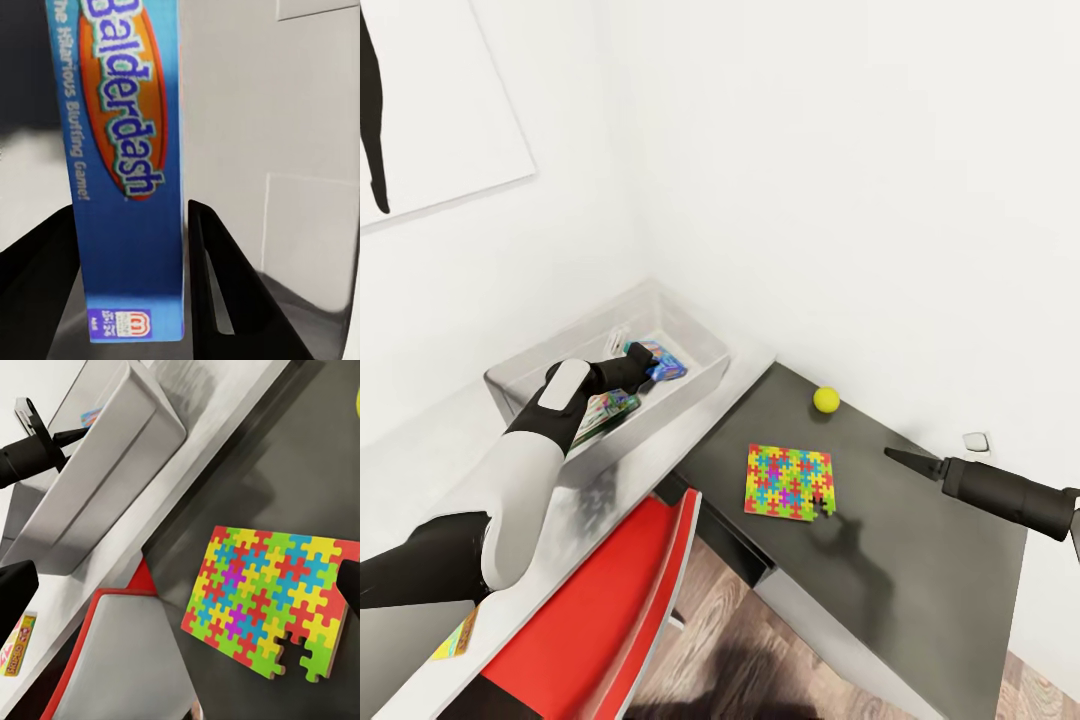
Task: Put all the toys in the child's room - the three board games (two on the bed and one on the table), the two jigsaw puzzles on the table, and the tennis ball on the table - inside the toy box on the table in the child's room.
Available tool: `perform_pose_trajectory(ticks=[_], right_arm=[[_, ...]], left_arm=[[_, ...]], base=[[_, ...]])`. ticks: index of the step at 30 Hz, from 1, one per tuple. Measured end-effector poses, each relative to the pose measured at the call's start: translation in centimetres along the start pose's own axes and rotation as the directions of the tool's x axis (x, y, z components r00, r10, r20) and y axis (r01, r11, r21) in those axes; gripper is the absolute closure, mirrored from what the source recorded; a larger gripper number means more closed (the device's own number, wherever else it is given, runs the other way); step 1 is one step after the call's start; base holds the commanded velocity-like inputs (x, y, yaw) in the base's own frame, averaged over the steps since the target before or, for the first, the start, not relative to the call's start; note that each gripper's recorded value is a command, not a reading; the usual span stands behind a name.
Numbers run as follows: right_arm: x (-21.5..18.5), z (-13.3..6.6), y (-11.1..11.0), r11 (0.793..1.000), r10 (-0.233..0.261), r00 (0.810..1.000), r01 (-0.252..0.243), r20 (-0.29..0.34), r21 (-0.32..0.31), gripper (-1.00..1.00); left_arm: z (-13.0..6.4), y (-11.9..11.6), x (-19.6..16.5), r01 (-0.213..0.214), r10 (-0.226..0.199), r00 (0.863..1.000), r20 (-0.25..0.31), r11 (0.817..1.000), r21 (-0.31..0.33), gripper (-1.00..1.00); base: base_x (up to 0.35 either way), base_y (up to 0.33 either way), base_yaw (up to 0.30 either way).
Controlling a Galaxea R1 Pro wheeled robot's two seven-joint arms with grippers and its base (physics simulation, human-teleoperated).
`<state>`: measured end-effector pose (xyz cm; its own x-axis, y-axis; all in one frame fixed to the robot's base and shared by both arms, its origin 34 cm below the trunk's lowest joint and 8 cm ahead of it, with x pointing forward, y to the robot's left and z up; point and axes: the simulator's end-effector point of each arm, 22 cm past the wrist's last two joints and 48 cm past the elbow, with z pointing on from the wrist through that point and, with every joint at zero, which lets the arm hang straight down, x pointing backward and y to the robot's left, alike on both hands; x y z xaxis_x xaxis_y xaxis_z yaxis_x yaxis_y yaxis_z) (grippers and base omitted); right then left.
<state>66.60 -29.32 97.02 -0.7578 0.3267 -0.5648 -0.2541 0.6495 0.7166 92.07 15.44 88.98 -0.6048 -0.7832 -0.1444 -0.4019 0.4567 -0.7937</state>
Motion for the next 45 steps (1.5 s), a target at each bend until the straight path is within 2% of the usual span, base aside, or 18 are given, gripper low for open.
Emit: perform_pose_trajectory(ticks=[6,7,34,38,45], right_arm=[[0.0,0.0,0.0,1.000,0.001,1.000,-0.001,-0.001,0.000,-1.00],[0.0,0.0,0.0,1.000,0.001,1.000,-0.001,-0.001,0.000,-1.00],[0.0,0.0,0.0,1.000,0.001,1.000,-0.001,0.001,0.000,-1.00],[0.0,0.0,-0.1,1.000,0.001,1.000,-0.001,0.001,0.000,-1.00],[0.0,0.0,0.0,1.000,0.001,1.000,-0.001,0.001,0.000,-1.00]], left_arm=[[0.0,0.1,0.0,0.001,-0.001,1.000,-0.001,1.000,-0.001,1.00],[0.0,0.1,0.0,0.001,-0.001,1.000,-0.001,1.000,-0.001,-1.00],[-0.4,0.7,-0.6,-0.007,0.007,1.000,-0.010,1.000,-0.014,-1.00],[-0.5,1.3,-0.6,-0.010,0.009,1.000,-0.024,0.999,-0.035,-1.00],[-1.2,2.4,0.1,-0.008,0.000,0.997,-0.076,0.994,-0.109,-1.00]], base=[[0.000,0.000,0.000],[0.000,0.000,0.000],[0.000,0.000,0.000],[0.000,0.000,0.000],[0.000,0.000,0.000]])
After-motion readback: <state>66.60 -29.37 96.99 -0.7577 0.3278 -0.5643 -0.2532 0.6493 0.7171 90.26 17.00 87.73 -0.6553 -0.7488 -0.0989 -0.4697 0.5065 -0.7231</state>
